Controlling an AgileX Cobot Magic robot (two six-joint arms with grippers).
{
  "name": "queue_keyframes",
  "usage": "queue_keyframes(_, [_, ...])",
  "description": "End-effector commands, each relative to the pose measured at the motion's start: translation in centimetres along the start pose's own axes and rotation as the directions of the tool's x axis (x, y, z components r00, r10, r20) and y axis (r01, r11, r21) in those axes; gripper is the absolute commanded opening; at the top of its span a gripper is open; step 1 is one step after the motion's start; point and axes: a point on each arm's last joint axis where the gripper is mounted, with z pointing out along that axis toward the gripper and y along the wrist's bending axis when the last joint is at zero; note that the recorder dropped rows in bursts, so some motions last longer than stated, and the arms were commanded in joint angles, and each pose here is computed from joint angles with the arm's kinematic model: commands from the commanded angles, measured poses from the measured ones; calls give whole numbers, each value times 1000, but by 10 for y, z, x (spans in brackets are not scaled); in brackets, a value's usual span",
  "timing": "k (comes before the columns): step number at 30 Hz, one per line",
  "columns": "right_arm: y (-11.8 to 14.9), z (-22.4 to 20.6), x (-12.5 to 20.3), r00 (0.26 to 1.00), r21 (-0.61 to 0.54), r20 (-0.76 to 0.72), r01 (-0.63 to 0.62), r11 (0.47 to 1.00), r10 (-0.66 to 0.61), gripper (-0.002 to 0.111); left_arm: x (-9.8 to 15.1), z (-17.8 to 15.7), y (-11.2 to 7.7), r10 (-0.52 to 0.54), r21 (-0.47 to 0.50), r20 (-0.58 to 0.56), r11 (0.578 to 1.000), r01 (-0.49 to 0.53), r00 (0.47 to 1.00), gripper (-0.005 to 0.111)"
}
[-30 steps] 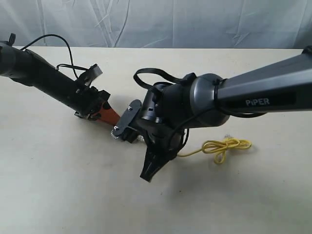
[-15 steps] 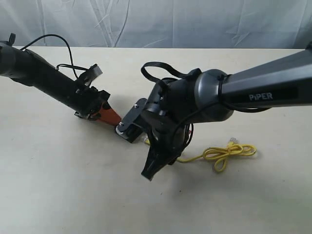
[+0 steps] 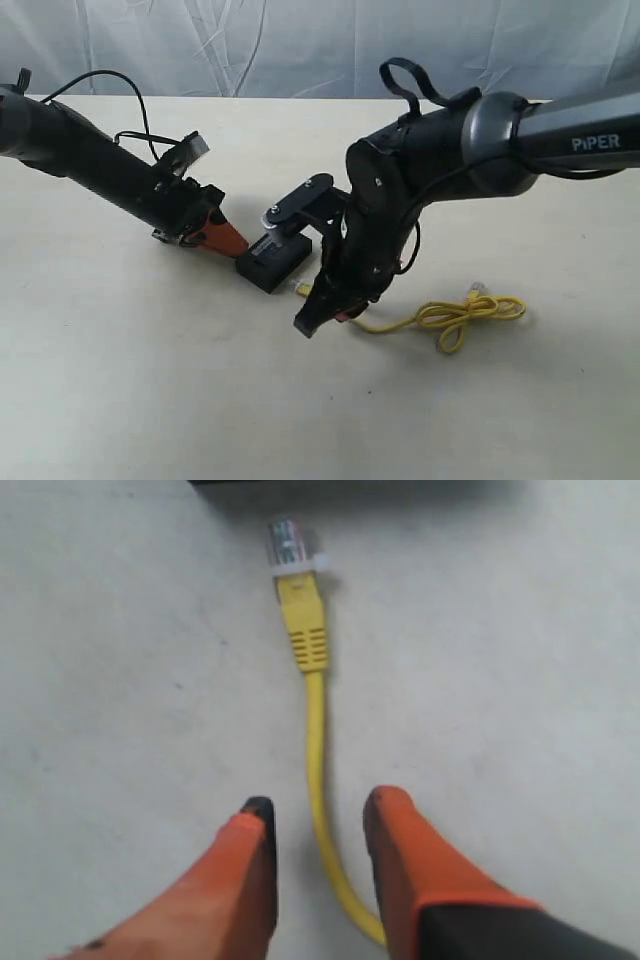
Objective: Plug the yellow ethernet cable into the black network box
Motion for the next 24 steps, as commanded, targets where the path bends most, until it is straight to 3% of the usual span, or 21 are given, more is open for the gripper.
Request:
queue_keyframes(1, [0, 8, -4, 999, -19, 32, -13, 1000, 14, 33, 9, 8, 15, -28, -37, -43, 999, 26, 999, 0])
queue_keyframes(21, [-2, 38, -1, 1000, 2, -6, 19, 1000, -19, 32, 9, 8, 15, -27, -36, -42, 999, 26, 999, 0])
queue_keyframes(24, [-3, 38, 0, 999, 7, -17, 31, 1000, -31, 17, 9, 8, 15, -26, -36, -42, 999, 24, 999, 0])
